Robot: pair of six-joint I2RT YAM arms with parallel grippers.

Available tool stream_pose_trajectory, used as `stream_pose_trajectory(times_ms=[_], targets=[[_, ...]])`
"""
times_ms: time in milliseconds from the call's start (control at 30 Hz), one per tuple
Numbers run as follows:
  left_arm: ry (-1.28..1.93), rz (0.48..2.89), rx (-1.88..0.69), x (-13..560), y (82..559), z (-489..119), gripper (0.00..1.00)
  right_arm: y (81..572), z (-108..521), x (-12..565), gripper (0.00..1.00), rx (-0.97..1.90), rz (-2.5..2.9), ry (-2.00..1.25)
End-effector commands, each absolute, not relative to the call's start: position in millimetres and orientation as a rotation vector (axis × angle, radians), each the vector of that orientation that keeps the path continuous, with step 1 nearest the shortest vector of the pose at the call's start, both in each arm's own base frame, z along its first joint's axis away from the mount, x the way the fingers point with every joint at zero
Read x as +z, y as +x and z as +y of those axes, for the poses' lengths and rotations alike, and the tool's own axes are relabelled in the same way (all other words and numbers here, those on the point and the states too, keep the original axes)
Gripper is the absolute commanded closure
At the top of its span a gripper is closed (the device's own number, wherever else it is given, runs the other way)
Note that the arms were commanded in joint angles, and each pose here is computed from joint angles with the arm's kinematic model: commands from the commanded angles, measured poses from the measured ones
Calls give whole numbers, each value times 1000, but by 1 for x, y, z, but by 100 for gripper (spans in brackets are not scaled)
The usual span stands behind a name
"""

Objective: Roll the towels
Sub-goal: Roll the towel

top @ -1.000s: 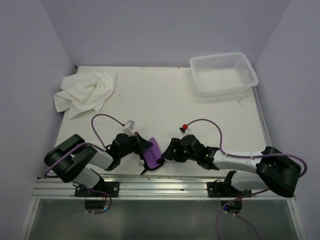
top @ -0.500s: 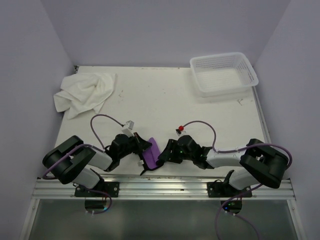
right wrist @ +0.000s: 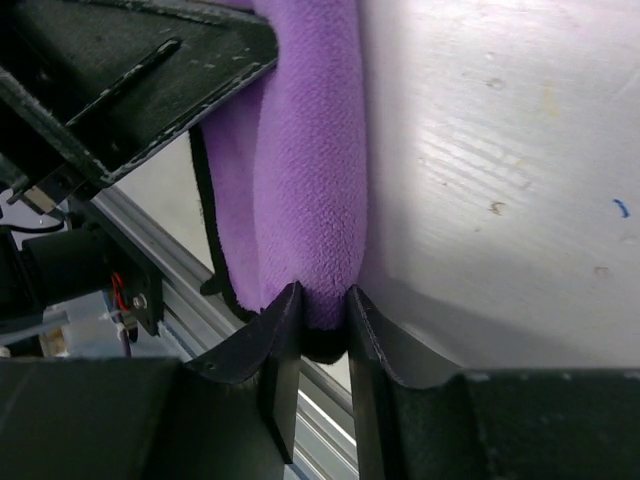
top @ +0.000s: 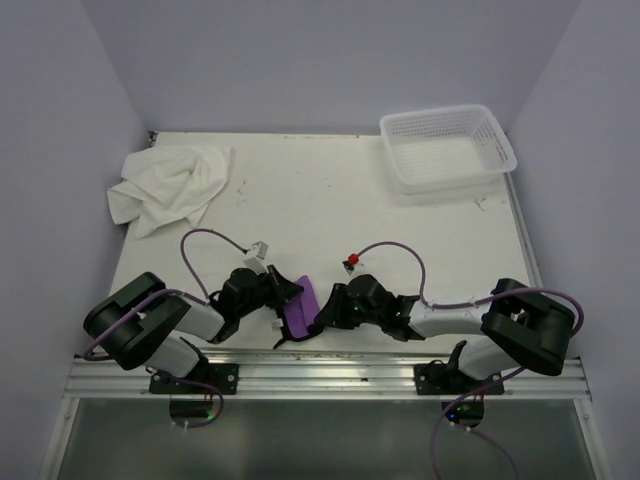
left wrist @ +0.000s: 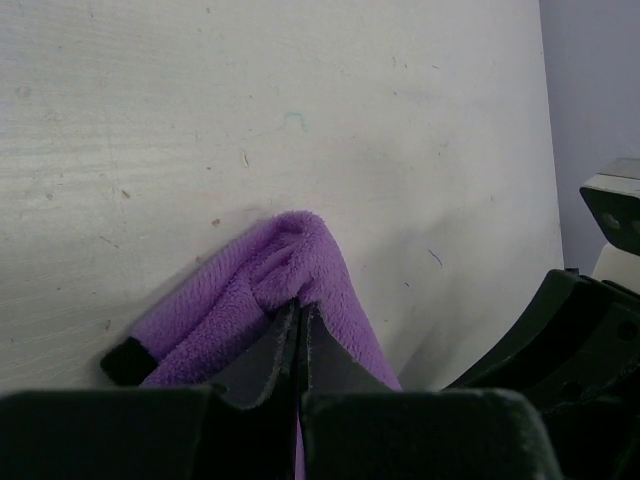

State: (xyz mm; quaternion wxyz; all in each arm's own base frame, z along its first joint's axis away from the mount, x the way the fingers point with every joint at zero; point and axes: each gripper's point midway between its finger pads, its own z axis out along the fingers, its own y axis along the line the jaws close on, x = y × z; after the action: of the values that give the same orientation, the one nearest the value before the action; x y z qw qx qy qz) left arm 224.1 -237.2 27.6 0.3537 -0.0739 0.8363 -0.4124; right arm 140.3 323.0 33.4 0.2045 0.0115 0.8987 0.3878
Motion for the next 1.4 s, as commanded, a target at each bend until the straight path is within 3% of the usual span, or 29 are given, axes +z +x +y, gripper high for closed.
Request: stream_pose_trajectory(times_ms=[0,100,233,433,567,667,967,1367], targets=[[-196,2138,-989,26,232,-227,100,138,330,38,78,1030,2491,-51],[-197,2140,-988,26,231,-227,100,136,330,38,83,1002,2498,-73],[-202,2135,-990,29,232,-227,100,137,333,47,99,966,2480,-117],[-195,2146,-1011,39,237,-235,100,138,329,54,100,812,2469,-216],[-192,2150,-1000,52,242,-238,70,138,322,51,100,725,2480,-250],[-200,2146,-972,64,248,-237,58,139,319,51,100,685,2478,-266],[-200,2273,-858,78,252,-235,47,141,313,56,100,548,2447,-333],[-92,2375,-966,109,237,-256,37,141,317,62,100,342,2381,-406]])
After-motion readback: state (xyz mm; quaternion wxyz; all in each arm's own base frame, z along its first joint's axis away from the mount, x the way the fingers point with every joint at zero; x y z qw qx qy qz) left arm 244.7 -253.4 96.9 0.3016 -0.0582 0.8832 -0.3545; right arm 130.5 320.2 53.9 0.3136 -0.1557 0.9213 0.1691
